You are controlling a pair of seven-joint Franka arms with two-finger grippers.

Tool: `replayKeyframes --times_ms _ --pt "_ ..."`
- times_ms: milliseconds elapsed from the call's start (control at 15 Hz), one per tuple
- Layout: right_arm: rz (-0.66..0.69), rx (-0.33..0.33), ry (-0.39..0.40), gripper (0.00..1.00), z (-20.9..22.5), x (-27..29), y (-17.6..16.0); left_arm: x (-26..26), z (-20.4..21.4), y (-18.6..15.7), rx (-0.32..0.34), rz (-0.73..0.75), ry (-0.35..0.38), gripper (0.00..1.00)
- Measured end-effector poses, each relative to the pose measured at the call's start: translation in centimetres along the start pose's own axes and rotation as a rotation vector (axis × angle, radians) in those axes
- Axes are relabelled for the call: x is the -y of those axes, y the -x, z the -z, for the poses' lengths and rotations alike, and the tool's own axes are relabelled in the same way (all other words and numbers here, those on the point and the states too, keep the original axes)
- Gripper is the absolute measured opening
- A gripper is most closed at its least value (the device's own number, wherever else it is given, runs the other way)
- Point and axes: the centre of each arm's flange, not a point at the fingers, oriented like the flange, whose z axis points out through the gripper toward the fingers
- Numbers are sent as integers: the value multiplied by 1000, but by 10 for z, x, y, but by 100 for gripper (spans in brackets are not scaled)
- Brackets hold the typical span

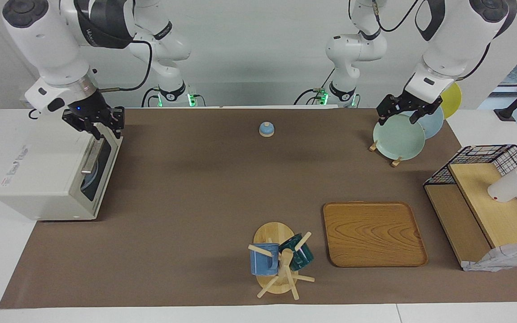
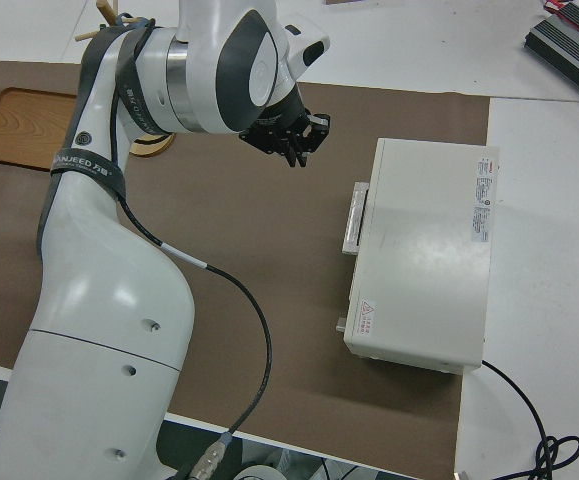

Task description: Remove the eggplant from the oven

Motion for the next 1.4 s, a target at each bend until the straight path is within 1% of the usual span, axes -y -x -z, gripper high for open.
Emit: replayKeyframes --times_ms 67,133,267,400,667,1000,1400 --pt "-9 -6 12 1 -11 -7 0 0 0 0 0 0 0 100" --pt "-19 -10 29 1 -25 -16 0 0 0 0 0 0 0 100" --pt "-33 3 38 1 -55 -28 2 0 0 0 0 0 0 100" --pt "-27 21 58 1 -72 -30 4 0 0 0 0 0 0 100" --pt "-9 32 102 1 -83 -31 8 0 0 0 0 0 0 100" --pt "-13 42 101 1 -101 -35 12 0 0 0 0 0 0 100" --pt "-9 54 110 1 -111 -37 16 0 0 0 0 0 0 100"
